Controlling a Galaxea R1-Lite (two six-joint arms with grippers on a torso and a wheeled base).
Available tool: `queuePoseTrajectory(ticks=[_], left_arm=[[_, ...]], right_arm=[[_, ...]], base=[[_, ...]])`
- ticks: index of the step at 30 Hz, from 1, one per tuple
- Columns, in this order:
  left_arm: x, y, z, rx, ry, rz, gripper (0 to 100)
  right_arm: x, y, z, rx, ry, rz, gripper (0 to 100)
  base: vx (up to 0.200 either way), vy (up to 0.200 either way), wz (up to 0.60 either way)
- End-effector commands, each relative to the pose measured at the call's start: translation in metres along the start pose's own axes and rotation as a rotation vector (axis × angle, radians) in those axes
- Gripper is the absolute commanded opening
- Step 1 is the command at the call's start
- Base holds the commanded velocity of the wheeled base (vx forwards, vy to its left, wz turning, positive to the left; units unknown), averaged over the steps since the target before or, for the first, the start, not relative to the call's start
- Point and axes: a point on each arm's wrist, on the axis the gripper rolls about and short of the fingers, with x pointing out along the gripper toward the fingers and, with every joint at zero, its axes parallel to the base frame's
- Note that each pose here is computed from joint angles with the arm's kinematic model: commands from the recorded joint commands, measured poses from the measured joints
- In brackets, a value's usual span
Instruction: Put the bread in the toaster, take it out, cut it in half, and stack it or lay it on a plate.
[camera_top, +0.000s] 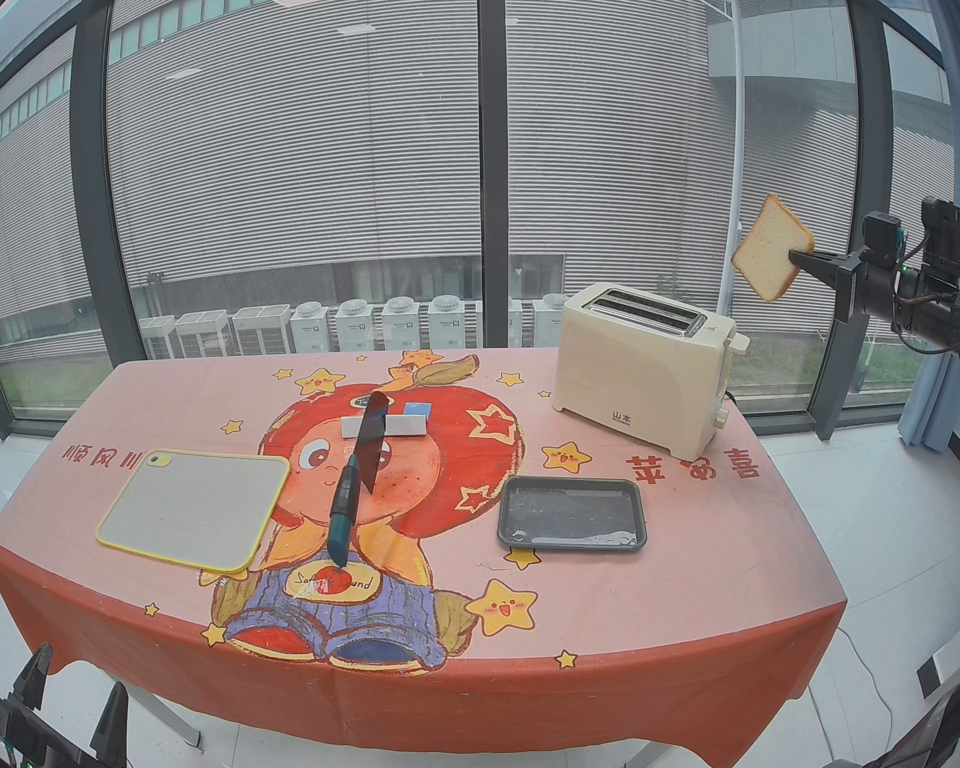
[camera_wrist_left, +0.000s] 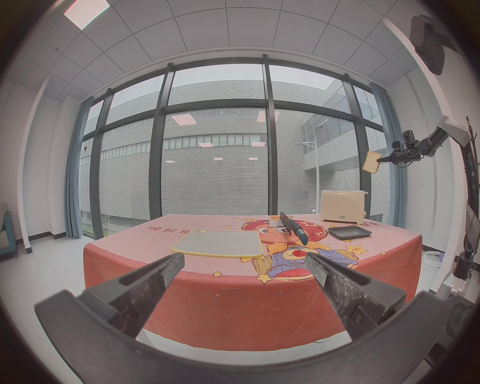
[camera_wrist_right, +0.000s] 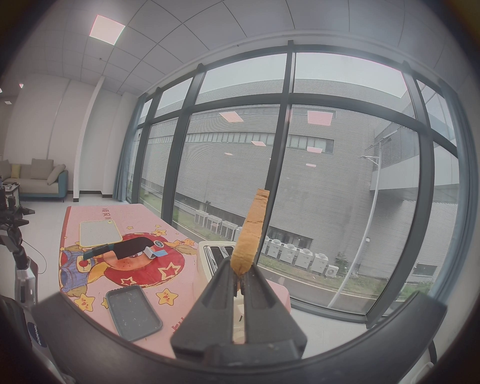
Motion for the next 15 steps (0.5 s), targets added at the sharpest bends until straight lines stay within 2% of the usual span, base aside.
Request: queuePoseTrajectory(ticks=[1, 10, 15], left_arm=[[0.001, 0.000, -0.005, 0.001, 0.019, -0.001, 100], [0.001, 0.000, -0.005, 0.001, 0.019, -0.001, 100], [0.001, 0.000, -0.005, 0.001, 0.019, -0.001, 100]], right_arm=[[0.006, 0.002, -0.004, 0.005, 0.009, 0.017, 0], [0.014, 0.008, -0.005, 0.005, 0.011, 0.046, 0], [0.019, 0.014, -0.009, 0.009, 0.022, 0.066, 0]], base=[[0.200, 0.000, 0.00], [0.200, 0.000, 0.00], [0.000, 0.000, 0.00]])
